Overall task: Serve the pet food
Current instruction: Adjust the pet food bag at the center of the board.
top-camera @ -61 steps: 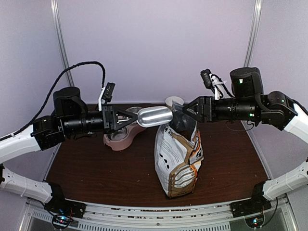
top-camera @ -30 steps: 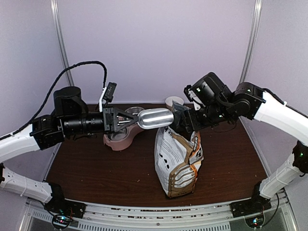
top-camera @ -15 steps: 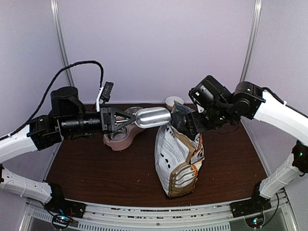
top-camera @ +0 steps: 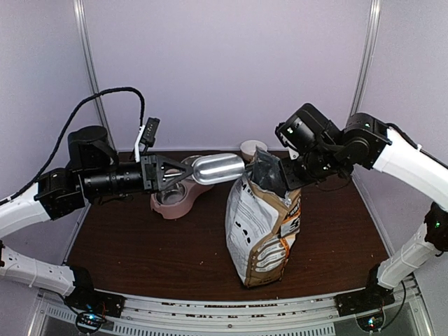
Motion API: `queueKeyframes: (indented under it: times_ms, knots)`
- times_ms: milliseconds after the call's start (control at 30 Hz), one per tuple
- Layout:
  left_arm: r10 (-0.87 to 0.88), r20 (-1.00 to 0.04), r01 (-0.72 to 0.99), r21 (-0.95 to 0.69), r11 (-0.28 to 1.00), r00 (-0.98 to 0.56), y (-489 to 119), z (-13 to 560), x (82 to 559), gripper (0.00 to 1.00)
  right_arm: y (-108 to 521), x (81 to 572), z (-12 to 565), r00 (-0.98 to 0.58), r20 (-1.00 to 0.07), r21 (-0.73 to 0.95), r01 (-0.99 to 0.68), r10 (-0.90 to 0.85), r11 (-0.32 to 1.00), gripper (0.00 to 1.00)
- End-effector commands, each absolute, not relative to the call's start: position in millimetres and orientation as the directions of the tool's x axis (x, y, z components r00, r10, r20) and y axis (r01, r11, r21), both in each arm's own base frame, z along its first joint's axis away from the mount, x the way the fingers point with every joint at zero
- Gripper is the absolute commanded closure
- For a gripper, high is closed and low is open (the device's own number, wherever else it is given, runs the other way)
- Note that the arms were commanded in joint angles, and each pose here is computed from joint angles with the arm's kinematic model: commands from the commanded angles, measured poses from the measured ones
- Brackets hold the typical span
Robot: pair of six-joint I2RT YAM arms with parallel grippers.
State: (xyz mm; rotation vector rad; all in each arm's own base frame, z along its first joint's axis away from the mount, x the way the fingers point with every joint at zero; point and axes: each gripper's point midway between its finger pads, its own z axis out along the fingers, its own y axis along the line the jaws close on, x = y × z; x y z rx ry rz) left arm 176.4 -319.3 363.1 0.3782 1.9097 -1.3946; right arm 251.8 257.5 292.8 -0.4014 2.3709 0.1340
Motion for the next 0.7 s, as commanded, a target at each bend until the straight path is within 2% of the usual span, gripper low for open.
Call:
queueKeyframes:
  times_ms: [0, 200, 467, 667]
  knots:
    - [-0.204, -0.724, 0.640, -0.683, 0.353, -0.659, -316, 374, 175, 1.00, 255, 259, 305, -0.666, -0.702, -0.033, -0.323, -0.252, 0.946, 1.00]
    - [-0.207, -0.725, 0.639, -0.682, 0.356, -0.657, -316, 374, 176, 1.00, 236, 282, 325, -0.637, -0.740, -0.049, -0.270, -0.217, 0.961, 1.00]
    - [-0.213, -0.731, 0.640, -0.674, 0.370, -0.648, -314, 377, 178, 1.00, 179, 323, 363, -0.599, -0.789, -0.069, -0.129, -0.133, 0.989, 1.00]
    - [-0.217, -0.737, 0.642, -0.669, 0.375, -0.640, -311, 380, 178, 1.00, 149, 335, 386, -0.569, -0.813, -0.116, -0.054, -0.126, 0.992, 1.00]
